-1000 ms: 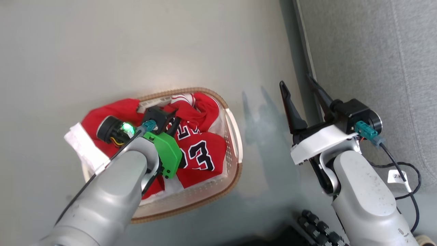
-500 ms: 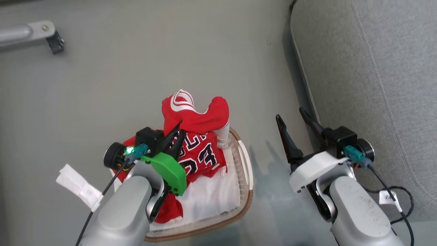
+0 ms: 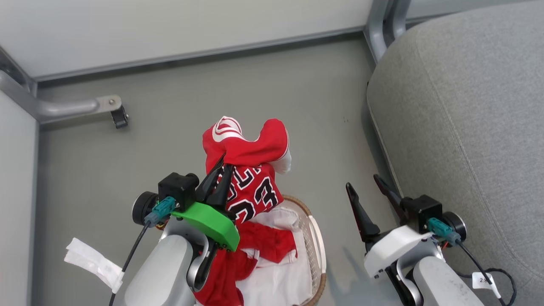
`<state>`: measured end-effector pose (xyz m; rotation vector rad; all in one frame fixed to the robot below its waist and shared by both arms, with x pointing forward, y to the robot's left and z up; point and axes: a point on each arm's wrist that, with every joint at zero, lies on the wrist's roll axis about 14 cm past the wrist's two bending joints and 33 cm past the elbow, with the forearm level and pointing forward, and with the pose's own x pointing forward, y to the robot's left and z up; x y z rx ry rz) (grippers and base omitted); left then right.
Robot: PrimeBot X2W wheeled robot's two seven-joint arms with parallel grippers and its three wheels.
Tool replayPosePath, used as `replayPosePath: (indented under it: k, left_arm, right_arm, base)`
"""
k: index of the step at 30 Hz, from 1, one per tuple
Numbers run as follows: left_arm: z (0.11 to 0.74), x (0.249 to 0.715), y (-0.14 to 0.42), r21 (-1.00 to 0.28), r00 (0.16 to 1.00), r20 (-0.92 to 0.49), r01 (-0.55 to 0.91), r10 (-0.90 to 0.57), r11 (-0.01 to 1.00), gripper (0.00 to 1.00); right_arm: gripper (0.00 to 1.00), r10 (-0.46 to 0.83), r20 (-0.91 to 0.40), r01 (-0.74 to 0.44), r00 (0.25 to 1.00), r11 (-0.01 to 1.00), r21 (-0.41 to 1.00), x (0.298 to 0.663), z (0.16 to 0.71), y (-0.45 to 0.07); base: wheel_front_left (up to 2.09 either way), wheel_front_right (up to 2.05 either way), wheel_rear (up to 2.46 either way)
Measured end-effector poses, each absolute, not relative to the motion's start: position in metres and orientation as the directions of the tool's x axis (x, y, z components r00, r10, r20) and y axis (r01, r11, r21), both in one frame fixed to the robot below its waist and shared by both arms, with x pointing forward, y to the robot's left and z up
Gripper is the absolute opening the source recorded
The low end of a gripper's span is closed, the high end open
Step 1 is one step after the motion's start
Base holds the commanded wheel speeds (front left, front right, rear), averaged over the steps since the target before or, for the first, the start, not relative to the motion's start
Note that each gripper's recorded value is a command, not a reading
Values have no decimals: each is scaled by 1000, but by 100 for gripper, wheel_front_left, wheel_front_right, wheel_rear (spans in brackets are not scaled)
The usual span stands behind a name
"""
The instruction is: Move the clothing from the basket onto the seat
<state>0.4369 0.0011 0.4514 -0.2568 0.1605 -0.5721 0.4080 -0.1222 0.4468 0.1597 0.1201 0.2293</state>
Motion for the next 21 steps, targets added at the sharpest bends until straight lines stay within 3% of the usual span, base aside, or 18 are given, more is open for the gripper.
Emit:
replayPosePath:
  k: [8, 14, 21]
  left_arm:
    - [534, 433, 2, -261, 838, 145, 545, -526, 797, 0]
    - [599, 426, 0, -226, 797, 316, 590, -515, 775, 0]
    - [625, 422, -1, -211, 770, 384, 611, -510, 763, 0]
  right_arm:
    - [100, 250, -65, -235, 966, 955, 178, 388, 462, -117]
    - [100, 254, -44, -242, 966, 953, 184, 379, 469, -114]
    - [100, 261, -49, -247, 964, 949, 193, 373, 467, -112]
  base:
    - [0, 0, 0]
    - [0, 0, 0]
    - [0, 0, 0]
